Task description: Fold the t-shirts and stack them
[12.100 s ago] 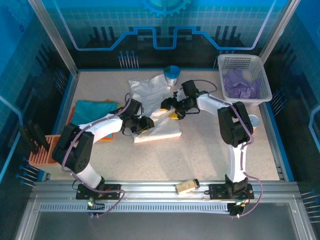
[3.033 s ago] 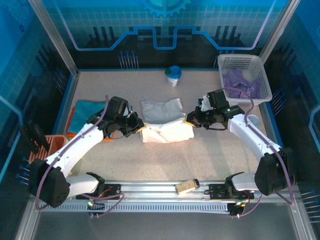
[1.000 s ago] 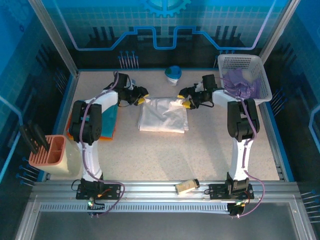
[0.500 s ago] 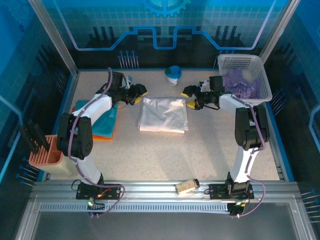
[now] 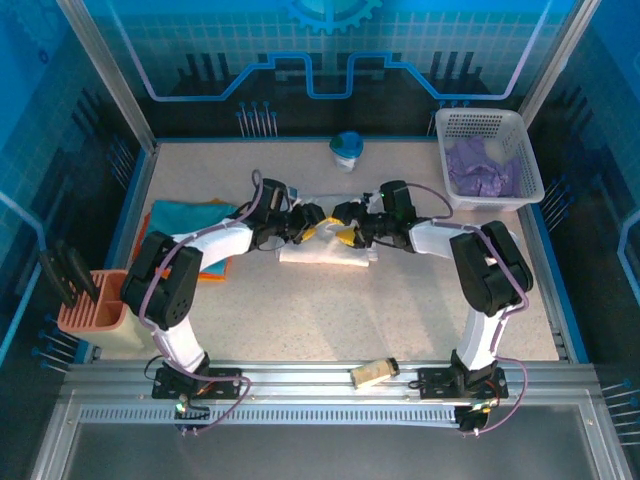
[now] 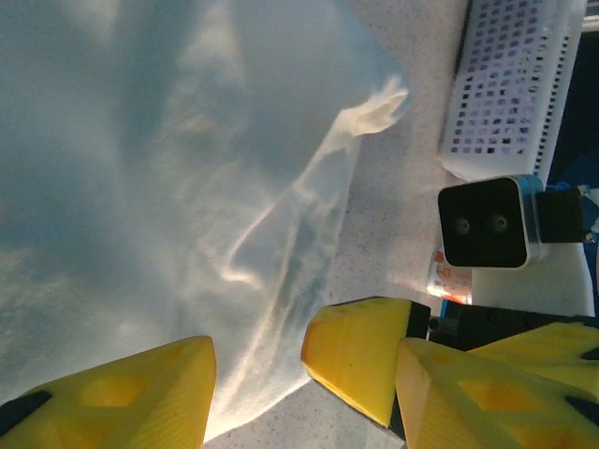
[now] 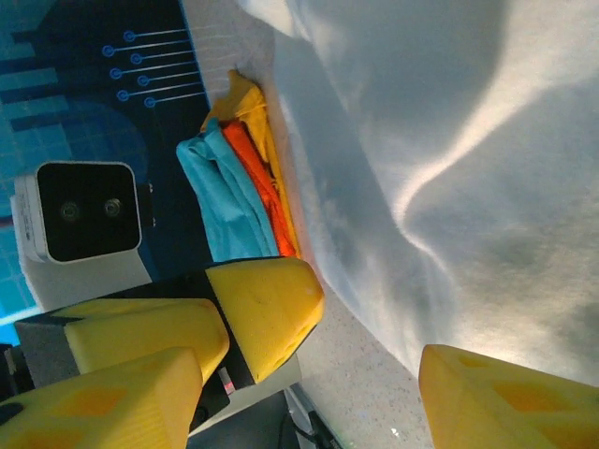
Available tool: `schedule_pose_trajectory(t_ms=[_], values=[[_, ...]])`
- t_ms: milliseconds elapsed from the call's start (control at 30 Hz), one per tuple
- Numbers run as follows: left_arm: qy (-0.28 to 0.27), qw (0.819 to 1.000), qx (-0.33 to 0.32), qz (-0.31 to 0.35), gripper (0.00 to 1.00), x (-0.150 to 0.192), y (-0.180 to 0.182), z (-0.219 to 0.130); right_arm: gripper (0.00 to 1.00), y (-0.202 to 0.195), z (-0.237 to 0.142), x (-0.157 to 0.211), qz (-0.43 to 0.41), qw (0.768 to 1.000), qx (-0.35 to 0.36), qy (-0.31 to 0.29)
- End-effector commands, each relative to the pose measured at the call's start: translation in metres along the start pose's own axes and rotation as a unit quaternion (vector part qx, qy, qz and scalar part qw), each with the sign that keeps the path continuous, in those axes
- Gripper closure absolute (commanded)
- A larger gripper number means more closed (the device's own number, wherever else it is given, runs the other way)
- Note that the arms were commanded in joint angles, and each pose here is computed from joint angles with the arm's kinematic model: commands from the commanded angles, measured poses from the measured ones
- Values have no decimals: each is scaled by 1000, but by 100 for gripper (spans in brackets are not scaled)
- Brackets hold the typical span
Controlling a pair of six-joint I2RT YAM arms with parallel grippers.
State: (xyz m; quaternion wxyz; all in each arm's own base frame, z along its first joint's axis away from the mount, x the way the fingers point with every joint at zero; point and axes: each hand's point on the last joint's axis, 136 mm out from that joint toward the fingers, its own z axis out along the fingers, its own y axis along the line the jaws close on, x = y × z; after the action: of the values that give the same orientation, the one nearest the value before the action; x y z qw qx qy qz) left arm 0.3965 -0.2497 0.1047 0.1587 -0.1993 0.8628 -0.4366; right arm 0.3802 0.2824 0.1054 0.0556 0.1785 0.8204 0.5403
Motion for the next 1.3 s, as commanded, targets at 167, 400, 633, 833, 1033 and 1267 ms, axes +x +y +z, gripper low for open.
schedule_pose_trajectory(t_ms=[167,400,633,833,1033,1267], values=[[-36,997,-55,-30,47,-2,57,19,35,-39,15,-11,14,999,24,-27],[-67,990,-115,-55,51,2,103,7,35,-92,-1,-14,25,995,83,-46],[-114,983,-128,-62,53,3,112,-21,34,-103,-21,-15,22,994,91,-64],[-127,986,-100,-29,52,-27,62,-48,30,-35,-24,-29,-43,997,36,-54],[-103,993,-59,20,49,-46,8,-45,28,9,-23,-47,-84,995,22,-53],[-62,997,-26,35,49,-61,-14,-2,28,24,-3,-81,-101,993,17,-59]])
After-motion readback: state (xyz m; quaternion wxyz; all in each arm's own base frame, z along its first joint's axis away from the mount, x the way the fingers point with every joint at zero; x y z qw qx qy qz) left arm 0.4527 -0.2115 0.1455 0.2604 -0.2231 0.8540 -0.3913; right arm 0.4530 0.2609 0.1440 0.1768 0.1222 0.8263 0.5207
